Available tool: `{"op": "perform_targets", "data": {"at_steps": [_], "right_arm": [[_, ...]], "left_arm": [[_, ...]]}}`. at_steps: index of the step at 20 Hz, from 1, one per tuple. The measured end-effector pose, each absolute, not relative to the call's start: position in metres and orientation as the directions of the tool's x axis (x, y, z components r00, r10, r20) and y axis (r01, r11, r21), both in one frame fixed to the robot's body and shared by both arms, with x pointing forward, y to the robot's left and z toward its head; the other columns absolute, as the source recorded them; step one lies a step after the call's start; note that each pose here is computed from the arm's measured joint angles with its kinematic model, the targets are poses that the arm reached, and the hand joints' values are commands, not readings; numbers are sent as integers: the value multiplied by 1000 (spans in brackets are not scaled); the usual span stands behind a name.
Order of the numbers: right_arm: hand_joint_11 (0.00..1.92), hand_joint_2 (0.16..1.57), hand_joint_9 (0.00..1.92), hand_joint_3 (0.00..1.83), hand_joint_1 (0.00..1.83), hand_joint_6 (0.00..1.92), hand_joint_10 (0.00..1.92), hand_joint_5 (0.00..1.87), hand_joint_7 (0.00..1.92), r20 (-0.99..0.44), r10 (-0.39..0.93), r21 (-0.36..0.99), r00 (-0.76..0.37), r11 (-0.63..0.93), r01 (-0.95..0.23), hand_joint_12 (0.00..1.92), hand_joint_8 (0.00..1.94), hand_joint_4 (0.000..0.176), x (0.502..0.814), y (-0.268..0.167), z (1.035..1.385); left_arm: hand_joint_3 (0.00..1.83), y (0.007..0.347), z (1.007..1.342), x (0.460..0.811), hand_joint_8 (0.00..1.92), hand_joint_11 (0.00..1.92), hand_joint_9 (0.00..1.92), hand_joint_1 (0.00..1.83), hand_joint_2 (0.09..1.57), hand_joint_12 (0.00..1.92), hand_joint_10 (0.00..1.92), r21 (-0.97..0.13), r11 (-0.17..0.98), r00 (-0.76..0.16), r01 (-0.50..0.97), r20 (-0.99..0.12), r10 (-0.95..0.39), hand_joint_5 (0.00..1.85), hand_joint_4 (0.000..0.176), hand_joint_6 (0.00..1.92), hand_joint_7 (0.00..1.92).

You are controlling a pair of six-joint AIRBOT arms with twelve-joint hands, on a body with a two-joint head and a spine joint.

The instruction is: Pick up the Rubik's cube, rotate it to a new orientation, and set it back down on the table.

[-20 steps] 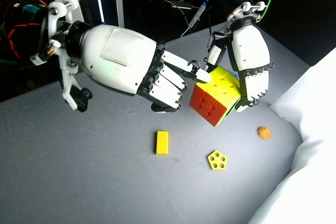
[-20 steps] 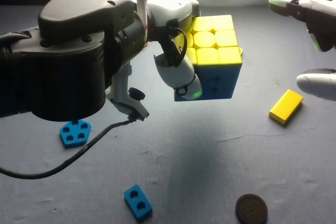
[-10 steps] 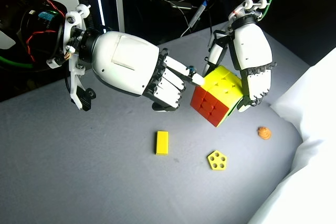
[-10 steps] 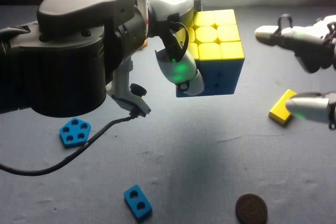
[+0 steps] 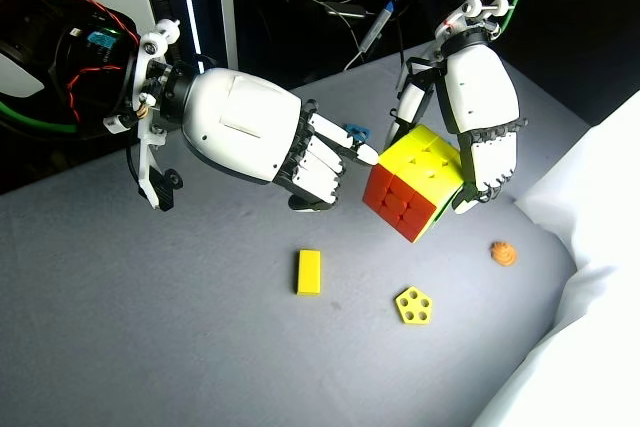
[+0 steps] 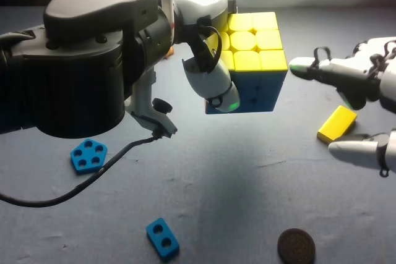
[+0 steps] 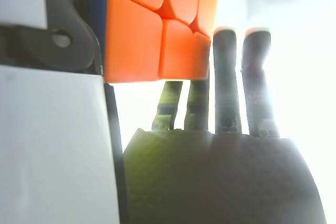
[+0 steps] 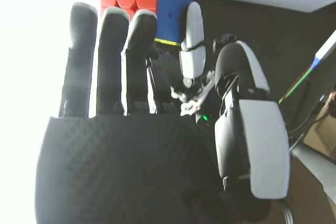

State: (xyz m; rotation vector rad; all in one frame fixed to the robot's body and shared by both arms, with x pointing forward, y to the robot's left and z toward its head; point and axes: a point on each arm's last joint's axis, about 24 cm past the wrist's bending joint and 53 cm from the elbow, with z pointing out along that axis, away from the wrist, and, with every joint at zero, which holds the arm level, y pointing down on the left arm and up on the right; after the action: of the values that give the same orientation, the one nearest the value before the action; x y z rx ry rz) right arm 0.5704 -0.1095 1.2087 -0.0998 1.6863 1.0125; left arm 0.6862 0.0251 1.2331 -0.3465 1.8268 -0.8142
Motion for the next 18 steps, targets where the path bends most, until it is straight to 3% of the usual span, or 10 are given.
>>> {"op": "perform_targets", "data": {"at_steps": [4, 5, 6, 7, 8, 9, 13, 18], "right_arm": [[393, 1254, 440, 0, 389, 7, 1921, 109, 421, -830, 396, 556, -392, 631, -540, 1921, 1775, 0, 568, -105, 1203], [410, 1255, 458, 0, 393, 3, 1921, 93, 429, -830, 397, 557, -391, 630, -541, 1921, 1796, 0, 568, -104, 1203], [403, 1257, 456, 1, 384, 3, 1921, 92, 414, -830, 398, 557, -391, 629, -542, 1921, 1797, 0, 568, -104, 1203], [391, 1260, 450, 2, 381, 4, 1921, 95, 426, -829, 398, 559, -393, 627, -542, 1921, 1791, 0, 568, -103, 1202], [389, 1263, 445, 3, 367, 10, 1921, 112, 427, -829, 397, 558, -394, 626, -544, 1921, 1782, 0, 567, -101, 1202], [382, 1269, 443, 4, 347, 2, 1921, 95, 400, -830, 395, 557, -394, 626, -546, 1921, 1783, 0, 567, -100, 1201], [330, 1255, 420, 0, 383, 9, 1921, 123, 432, -828, 400, 560, -394, 625, -544, 1921, 1692, 0, 569, -96, 1198], [385, 1257, 400, 0, 382, 1, 1921, 104, 395, -826, 398, 562, -399, 629, -537, 1921, 1734, 0, 571, -97, 1194]], "left_arm": [[0, 25, 1233, 686, 1900, 312, 263, 1028, 1425, 1921, 1919, -674, 726, -400, 137, -708, -582, 419, 0, 1674, 512], [0, 25, 1233, 686, 1864, 282, 244, 1156, 1256, 1921, 1910, -674, 726, -400, 137, -708, -582, 220, 0, 1603, 267], [0, 25, 1233, 686, 1871, 277, 232, 1187, 1217, 1921, 1911, -674, 726, -400, 137, -708, -582, 178, 0, 1590, 194], [0, 26, 1233, 686, 1880, 291, 239, 1046, 1324, 1921, 1913, -674, 726, -400, 136, -708, -582, 467, 0, 1630, 184], [5, 26, 1233, 686, 1890, 293, 247, 1036, 1395, 1921, 1891, -674, 726, -400, 136, -708, -582, 449, 0, 1644, 443], [5, 26, 1233, 686, 1880, 260, 231, 1023, 1416, 1921, 1863, -673, 727, -399, 137, -709, -581, 429, 0, 1682, 491], [3, 26, 1233, 686, 1890, 306, 256, 1025, 1423, 1921, 1891, -673, 727, -399, 136, -709, -582, 422, 0, 1683, 506], [2, 26, 1233, 687, 1901, 281, 233, 1015, 1432, 1921, 1903, -673, 727, -398, 135, -709, -582, 405, 0, 1703, 499]]}}
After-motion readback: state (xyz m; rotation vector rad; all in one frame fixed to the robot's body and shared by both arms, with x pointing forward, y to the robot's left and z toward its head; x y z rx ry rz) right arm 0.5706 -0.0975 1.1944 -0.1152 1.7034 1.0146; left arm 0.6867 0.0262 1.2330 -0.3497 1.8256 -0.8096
